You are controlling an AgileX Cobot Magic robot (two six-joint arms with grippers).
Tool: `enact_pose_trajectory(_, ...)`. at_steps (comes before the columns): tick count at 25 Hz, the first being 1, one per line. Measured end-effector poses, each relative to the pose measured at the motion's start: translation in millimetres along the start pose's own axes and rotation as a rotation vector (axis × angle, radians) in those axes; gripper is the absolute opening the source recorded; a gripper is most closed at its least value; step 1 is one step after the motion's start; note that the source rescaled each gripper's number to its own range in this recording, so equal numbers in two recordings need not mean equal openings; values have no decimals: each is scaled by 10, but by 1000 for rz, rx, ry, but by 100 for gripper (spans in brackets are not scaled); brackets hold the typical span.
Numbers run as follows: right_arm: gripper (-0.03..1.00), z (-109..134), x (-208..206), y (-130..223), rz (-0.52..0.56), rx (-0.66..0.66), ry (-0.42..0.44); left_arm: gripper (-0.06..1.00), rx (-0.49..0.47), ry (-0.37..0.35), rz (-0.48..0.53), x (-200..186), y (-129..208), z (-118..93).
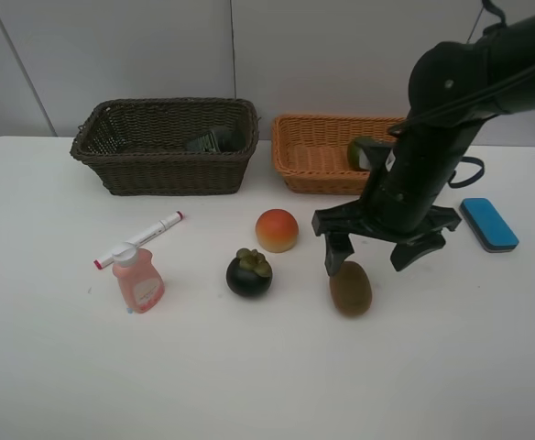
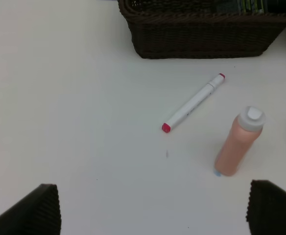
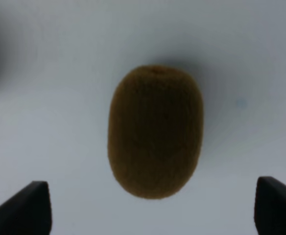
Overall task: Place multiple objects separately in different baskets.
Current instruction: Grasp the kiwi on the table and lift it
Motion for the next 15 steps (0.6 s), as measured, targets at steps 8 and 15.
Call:
enact_pose_trajectory(8, 100, 10, 149, -12, 34, 8, 17, 99, 0, 0, 0, 0, 0, 0)
enact_pose_trajectory(15, 100, 31, 296, -33, 53, 19, 20, 99, 0, 0, 0, 0, 0, 0)
Point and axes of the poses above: a point on each arm's last joint axis where the gripper is mounted, x pointing out along that axis toward the gripper, z along the wrist's bending axis when the last joint is at zero, y = z × x, the point moved 2 cm from there along x, pointing out along that axis toward the gripper, and after that the axes turned 15 degrees about x, right-handed, at the moved point
